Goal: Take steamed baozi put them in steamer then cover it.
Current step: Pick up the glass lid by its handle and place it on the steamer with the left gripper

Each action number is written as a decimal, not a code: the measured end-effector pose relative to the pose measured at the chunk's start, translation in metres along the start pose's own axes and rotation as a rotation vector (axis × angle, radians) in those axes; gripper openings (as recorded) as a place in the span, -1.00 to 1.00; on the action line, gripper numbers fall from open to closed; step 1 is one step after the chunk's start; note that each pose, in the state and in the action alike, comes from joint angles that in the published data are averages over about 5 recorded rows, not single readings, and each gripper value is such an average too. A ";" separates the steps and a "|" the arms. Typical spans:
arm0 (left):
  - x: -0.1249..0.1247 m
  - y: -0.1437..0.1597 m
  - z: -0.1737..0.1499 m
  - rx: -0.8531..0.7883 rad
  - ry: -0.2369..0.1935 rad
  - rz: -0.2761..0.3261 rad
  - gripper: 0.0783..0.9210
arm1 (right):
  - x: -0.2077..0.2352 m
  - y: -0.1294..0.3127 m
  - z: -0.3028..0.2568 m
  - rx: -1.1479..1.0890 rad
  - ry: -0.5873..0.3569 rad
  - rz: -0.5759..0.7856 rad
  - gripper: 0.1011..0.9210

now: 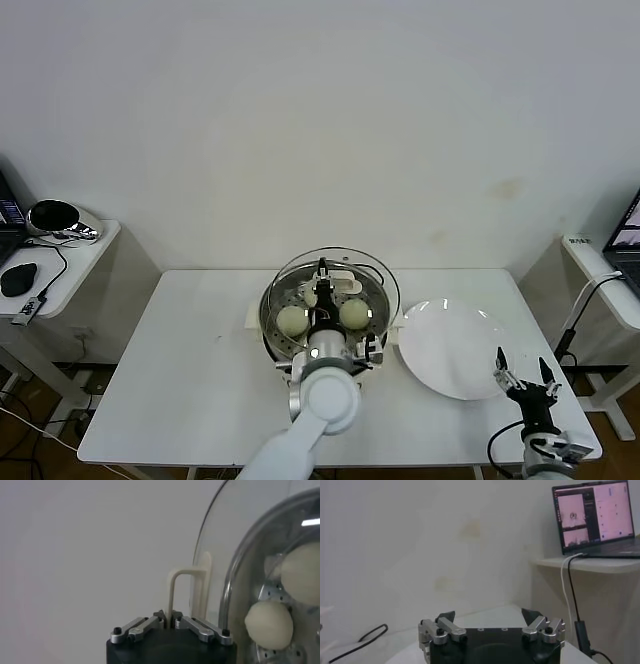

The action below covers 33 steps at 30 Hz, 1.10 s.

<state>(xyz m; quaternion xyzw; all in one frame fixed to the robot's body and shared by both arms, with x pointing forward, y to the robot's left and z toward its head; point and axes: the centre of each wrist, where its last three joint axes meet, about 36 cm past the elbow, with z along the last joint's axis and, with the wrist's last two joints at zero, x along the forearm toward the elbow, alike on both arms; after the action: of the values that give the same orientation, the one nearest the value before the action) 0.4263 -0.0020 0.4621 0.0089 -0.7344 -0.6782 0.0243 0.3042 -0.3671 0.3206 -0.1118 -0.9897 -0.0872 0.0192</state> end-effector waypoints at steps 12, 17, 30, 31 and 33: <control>-0.005 -0.008 0.007 -0.027 0.031 0.035 -0.83 | -0.001 -0.001 0.002 0.004 0.001 -0.001 0.76; -0.006 -0.011 0.008 -0.030 0.038 0.043 -0.83 | -0.002 0.001 0.003 0.002 0.003 -0.003 0.76; -0.003 -0.019 0.011 -0.033 0.042 0.063 -0.83 | -0.001 0.001 0.004 0.004 0.002 -0.005 0.76; -0.003 -0.019 0.011 -0.032 0.041 0.063 -0.83 | -0.001 0.001 0.004 0.004 0.002 -0.005 0.76; -0.004 -0.018 0.012 -0.028 0.041 0.064 -0.83 | 0.000 0.001 0.004 0.004 0.002 -0.005 0.76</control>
<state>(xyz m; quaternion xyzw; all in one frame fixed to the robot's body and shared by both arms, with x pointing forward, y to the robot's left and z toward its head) 0.4298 0.0083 0.4428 -0.0009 -0.7240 -0.6871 0.0611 0.3049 -0.3653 0.3170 -0.1092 -0.9902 -0.0852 0.0201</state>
